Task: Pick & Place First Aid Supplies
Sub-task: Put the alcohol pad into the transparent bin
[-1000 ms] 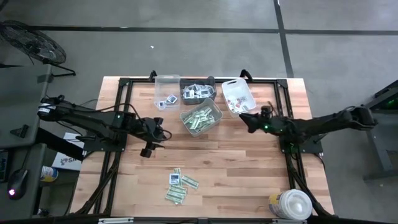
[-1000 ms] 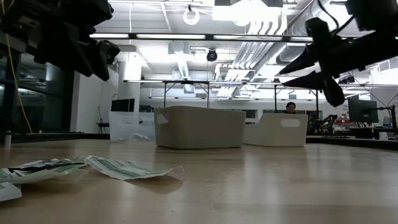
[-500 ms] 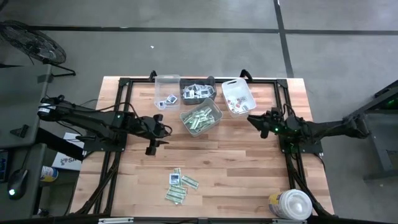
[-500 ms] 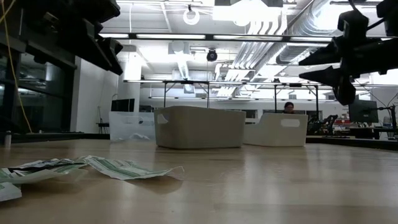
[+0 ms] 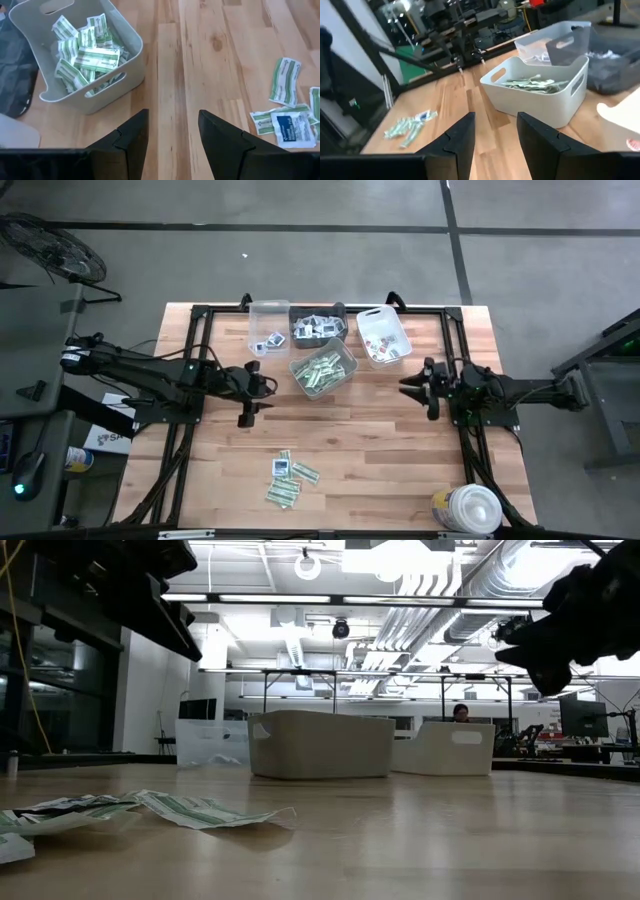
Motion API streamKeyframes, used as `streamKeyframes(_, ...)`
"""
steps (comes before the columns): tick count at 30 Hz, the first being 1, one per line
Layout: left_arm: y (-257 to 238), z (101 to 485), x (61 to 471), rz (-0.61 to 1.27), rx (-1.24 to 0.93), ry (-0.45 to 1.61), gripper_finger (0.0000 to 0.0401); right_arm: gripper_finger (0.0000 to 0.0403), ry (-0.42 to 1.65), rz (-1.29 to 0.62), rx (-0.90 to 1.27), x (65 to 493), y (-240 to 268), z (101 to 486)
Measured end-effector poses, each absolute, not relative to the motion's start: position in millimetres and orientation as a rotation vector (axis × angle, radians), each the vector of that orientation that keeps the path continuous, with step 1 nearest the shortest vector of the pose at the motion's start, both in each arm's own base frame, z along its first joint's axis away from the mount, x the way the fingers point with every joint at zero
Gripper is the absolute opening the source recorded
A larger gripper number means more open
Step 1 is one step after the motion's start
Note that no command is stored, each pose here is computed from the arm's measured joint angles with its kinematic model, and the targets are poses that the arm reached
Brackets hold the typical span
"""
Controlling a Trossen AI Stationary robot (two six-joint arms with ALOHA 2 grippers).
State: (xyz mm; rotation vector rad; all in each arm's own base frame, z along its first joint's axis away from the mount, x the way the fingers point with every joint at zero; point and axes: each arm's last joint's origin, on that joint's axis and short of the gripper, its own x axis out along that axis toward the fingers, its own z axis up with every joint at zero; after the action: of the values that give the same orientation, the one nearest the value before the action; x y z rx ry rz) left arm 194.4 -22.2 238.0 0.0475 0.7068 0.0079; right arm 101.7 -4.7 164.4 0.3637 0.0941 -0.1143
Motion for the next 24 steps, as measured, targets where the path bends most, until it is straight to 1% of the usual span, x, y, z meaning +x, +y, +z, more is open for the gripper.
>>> streamKeyframes(8,-23.4,237.9,194.3,-0.028,0.018,0.710,0.0170,0.0140,0.103,-0.099,0.225,101.8,-4.5,164.2)
streamKeyframes(16,-28.5,229.8,198.8,-0.191,0.012,0.764,0.0170,0.0140,0.104,-0.099,0.222,101.8,-4.5,164.1)
streamKeyframes(24,-41.3,203.3,216.5,-0.321,-0.075,0.895,0.0170,0.0140,0.097,-0.099,0.224,101.9,-4.5,164.3)
